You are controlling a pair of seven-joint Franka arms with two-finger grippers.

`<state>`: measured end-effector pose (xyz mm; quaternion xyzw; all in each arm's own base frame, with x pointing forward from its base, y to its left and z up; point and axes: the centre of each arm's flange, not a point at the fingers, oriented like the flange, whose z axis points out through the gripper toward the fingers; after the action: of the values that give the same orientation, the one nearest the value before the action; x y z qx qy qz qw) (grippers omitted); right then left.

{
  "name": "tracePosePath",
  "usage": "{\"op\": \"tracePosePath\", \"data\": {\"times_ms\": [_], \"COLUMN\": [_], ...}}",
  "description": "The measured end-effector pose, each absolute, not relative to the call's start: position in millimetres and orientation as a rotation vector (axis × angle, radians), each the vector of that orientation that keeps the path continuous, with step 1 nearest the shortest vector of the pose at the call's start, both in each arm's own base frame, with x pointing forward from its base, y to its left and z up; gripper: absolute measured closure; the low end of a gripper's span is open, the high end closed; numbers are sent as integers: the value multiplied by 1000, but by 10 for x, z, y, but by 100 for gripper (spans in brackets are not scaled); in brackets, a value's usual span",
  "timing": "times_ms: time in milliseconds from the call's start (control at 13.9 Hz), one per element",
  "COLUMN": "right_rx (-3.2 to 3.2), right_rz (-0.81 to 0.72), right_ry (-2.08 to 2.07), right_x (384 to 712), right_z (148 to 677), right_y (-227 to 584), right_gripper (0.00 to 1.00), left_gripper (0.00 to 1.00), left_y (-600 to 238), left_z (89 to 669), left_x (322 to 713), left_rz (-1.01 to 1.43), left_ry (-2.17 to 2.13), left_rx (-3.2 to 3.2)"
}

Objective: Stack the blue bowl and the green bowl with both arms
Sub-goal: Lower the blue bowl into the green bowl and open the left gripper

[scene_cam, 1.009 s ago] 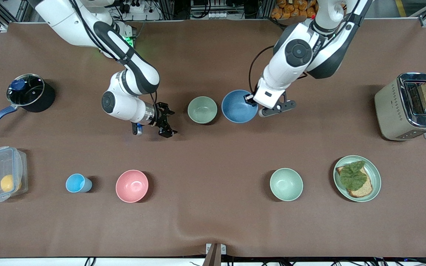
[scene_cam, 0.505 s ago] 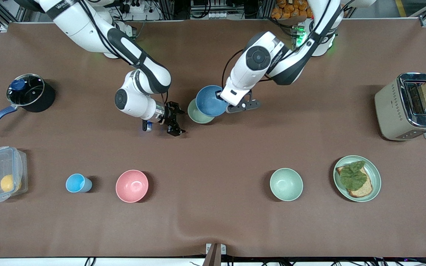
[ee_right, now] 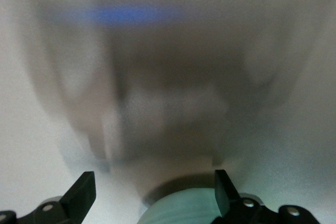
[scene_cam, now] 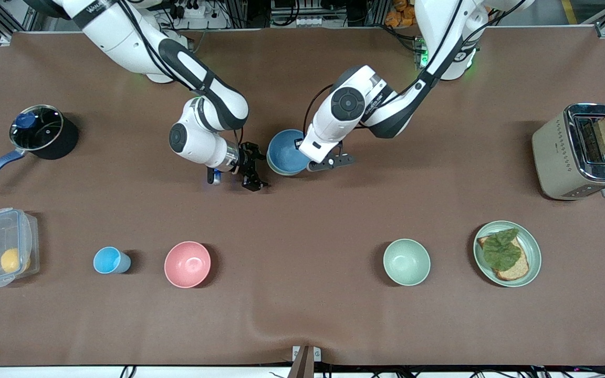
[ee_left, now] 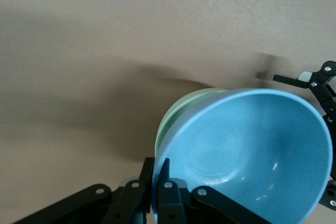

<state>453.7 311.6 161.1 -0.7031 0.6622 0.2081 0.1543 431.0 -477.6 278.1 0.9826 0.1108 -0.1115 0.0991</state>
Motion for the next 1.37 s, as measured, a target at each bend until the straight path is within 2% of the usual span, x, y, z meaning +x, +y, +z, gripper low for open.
{"op": "tracePosePath", "data": {"times_ms": [721,793,1153,1369], "right_rx": [-2016,-2016,-2016,-2018], "right_rz": [598,598,599,600], "right_ry": [1896,1896,1896,1894], "right_x": [4529,4528,4526,4519], "right_z": [1612,1612,1611,1611], "right_y": [3129,3129,3131,3142], "right_gripper": [0,0,0,0], "left_gripper": [94,89,40,9], "left_y": [-5036,-5053,-5102,-4982], "left_z": [2401,2371,2471,2765], "left_x": [4127,4108,4174,4504], "left_rz": [-397,-404,-380,-318], "left_ry": [255,251,251,267], "left_rx": [2933,2935,2919,2948]}}
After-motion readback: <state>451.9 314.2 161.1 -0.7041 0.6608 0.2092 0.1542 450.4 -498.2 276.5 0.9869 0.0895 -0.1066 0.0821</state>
